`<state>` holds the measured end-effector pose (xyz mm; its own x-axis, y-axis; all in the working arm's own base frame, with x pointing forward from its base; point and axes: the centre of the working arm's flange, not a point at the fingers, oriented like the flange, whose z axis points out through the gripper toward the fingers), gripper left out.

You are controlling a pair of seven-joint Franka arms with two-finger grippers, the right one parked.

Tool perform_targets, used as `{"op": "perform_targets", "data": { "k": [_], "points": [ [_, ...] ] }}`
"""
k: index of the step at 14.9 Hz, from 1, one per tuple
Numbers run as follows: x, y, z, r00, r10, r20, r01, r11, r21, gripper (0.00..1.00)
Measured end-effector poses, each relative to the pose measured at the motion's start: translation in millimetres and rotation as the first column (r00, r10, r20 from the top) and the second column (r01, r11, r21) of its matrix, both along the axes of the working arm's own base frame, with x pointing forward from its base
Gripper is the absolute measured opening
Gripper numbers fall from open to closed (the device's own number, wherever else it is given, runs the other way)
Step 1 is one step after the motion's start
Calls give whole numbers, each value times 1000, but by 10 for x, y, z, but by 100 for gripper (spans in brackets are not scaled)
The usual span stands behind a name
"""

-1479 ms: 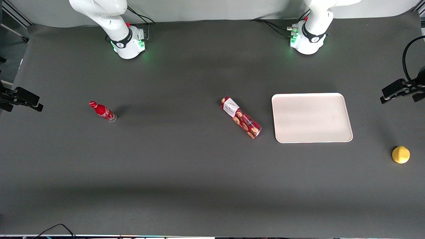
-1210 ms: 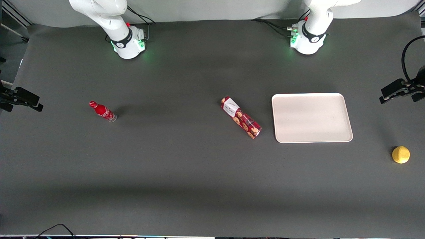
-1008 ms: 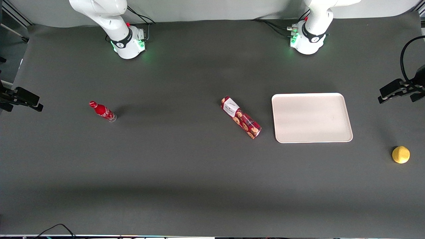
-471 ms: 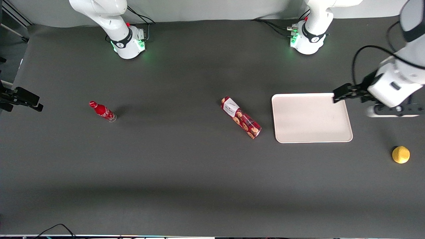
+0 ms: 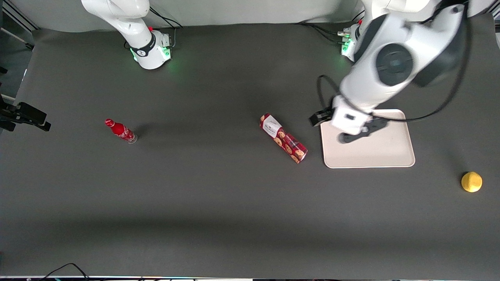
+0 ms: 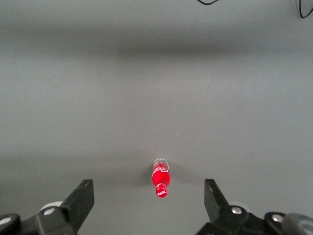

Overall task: Place red cookie box on tray
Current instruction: 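Move the left gripper down over the red plaid cookie box, then close the left gripper on the end of the cookie box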

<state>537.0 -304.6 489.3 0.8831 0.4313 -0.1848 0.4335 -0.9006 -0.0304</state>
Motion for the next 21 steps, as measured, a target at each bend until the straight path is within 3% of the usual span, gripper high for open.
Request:
{"op": "perform_targets", "data": {
  "k": [5,10,13,18,21],
  "points": [
    [-62,-598,-1126,988,153,-9,-153,987,43,100],
    [-320,-817,-2076,970,237,52,-238,971,16,100],
    [-535,-867,-2522,961,268,67,-269,963,9,100],
    [-679,-966,-2842,956,280,90,-285,957,47,99],
    [-673,-966,-2839,955,281,94,-286,957,48,67]
  ]
}}
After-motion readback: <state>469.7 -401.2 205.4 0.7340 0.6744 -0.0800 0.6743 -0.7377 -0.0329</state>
